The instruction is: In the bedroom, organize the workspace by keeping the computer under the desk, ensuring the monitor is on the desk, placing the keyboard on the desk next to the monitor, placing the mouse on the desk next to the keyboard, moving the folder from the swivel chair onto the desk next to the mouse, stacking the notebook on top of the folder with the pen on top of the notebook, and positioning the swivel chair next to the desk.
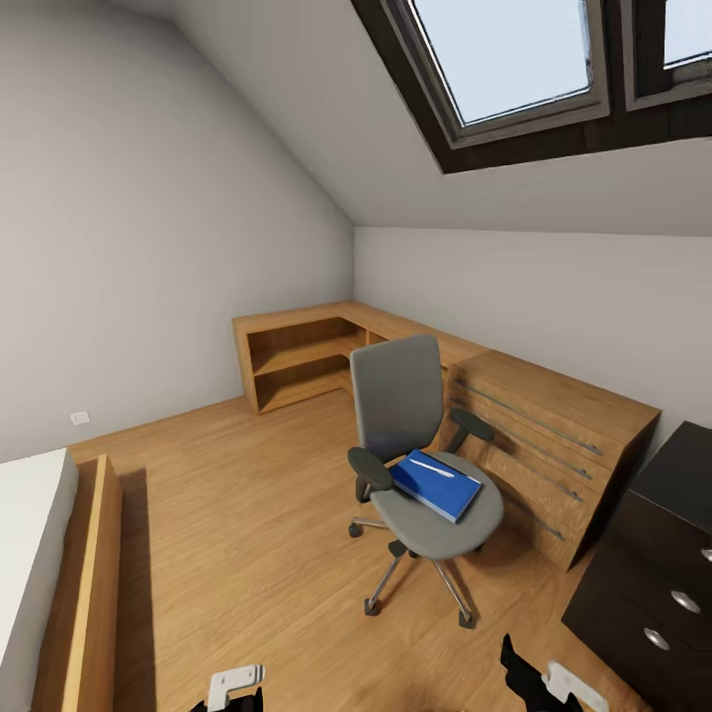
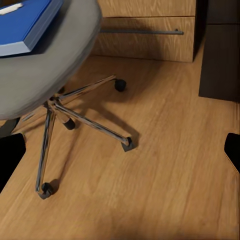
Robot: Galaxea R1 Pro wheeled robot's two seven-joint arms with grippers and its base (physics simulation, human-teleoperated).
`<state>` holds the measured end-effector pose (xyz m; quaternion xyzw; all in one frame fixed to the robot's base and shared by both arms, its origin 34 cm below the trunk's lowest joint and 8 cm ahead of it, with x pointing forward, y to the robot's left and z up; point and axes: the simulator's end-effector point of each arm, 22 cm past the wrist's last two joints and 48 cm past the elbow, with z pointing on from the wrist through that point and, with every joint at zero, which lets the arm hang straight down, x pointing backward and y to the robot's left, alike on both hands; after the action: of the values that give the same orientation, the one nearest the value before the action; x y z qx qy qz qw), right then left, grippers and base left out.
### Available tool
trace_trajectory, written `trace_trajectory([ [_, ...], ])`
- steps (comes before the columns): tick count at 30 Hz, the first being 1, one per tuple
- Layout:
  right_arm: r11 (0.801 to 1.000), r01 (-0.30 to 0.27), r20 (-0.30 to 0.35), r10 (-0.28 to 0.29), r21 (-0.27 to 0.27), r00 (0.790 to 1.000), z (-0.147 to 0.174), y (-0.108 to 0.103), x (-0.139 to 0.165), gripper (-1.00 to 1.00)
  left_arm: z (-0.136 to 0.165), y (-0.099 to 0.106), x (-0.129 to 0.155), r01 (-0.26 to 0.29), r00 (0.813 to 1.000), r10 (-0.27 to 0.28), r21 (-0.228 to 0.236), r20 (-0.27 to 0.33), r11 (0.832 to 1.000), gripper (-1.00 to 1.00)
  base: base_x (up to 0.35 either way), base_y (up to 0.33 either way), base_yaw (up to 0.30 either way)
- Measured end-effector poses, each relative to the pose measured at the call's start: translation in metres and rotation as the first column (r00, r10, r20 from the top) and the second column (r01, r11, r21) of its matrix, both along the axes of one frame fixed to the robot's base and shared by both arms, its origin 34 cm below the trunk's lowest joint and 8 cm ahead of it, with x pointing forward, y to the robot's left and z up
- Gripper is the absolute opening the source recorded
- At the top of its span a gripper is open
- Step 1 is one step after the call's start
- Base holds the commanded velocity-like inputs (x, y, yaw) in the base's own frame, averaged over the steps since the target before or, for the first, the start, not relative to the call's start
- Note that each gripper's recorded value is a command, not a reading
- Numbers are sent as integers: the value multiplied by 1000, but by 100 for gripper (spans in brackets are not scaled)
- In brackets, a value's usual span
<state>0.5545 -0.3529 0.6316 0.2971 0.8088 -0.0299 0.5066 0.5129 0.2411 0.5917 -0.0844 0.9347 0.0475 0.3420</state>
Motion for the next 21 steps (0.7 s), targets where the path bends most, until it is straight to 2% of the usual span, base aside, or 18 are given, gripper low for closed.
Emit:
trace_trajectory([
  [6, 1000, -13, -6, 13, -3, 1000, -2, 3, -1, 100, -11, -1, -14, 6, 1000, -6, 4, -31, 1000, 100, 112, 0, -196],
  [13, 998, -64, -12, 64, -24, 998, -1, 10, 2, 100, -13, -10, -17, 9, 999, -9, -6, -38, 1000, 100, 249, 0, -37],
  [17, 997, -70, -15, 70, -26, 997, -2, 11, 2, 100, -13, -10, -17, 9, 999, -9, -7, -39, 1000, 100, 79, 0, -5],
  [21, 997, -73, -15, 73, -29, 997, -2, 11, 2, 100, -13, -11, -17, 9, 999, -9, -8, -39, 1000, 100, 1, 0, -190],
])
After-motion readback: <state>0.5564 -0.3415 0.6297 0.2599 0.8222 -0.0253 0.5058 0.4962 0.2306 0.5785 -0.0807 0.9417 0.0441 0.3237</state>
